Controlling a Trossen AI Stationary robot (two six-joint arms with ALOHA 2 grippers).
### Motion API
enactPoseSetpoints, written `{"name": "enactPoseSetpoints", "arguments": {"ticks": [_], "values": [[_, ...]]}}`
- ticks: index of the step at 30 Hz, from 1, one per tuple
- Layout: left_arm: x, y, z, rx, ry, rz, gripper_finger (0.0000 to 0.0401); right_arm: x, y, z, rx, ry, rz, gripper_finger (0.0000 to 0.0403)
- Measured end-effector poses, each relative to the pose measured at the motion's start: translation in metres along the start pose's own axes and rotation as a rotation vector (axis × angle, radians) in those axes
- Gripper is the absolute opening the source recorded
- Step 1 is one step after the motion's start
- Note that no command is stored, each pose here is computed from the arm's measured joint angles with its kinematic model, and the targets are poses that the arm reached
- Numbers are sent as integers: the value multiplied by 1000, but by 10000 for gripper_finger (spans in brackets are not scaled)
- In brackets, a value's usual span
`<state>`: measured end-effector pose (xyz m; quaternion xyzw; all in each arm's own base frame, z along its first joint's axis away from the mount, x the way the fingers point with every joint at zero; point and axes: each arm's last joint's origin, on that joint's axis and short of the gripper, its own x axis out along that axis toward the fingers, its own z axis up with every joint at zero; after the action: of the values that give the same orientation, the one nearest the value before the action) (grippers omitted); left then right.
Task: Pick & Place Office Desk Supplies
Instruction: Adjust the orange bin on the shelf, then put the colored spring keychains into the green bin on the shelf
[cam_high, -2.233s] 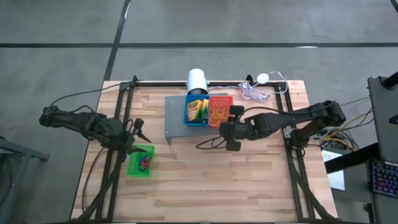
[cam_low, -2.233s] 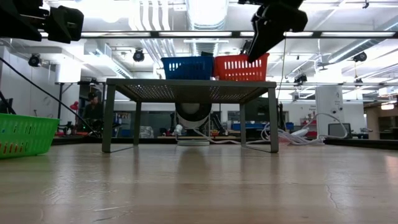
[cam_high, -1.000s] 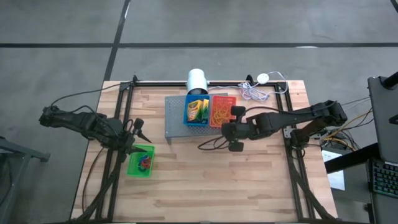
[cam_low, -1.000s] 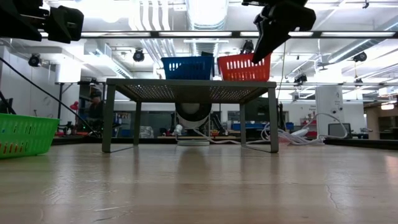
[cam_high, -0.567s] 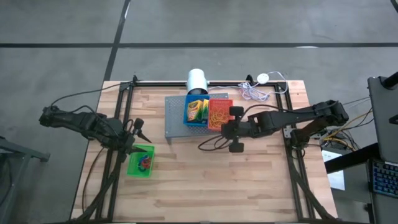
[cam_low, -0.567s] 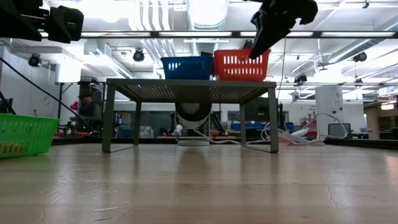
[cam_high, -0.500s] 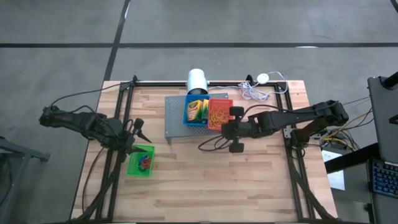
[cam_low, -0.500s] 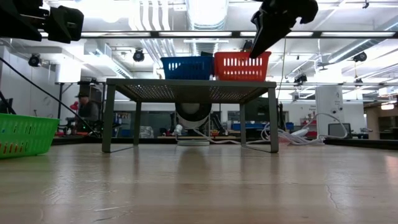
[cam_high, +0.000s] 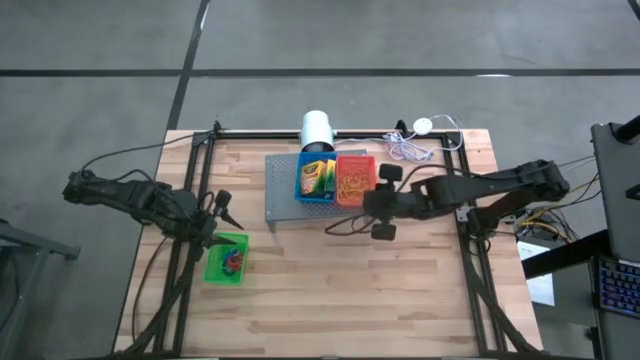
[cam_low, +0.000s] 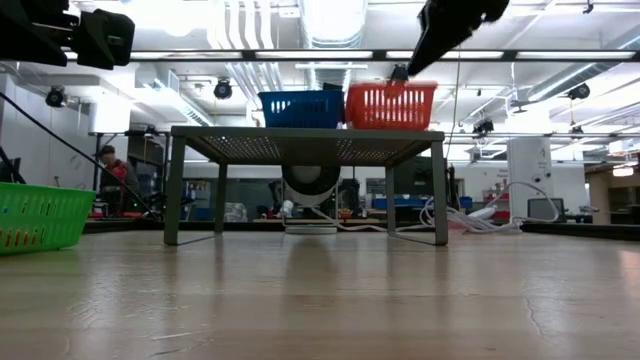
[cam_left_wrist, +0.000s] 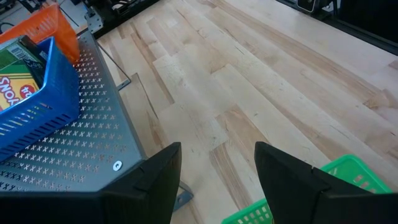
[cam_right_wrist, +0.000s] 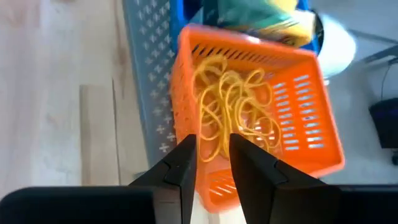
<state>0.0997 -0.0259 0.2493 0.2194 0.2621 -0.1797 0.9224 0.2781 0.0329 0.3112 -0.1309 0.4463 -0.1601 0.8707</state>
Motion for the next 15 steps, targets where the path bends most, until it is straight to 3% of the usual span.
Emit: {"name": "enactPoseSetpoints", "arguments": {"ticks": [6,15], "values": [[0,0,0,0,1,0,209,-19,1,3,11,-94,20,98],[0,0,0,0,1,0,209,-18,6,4,2,-104,14,101]]}}
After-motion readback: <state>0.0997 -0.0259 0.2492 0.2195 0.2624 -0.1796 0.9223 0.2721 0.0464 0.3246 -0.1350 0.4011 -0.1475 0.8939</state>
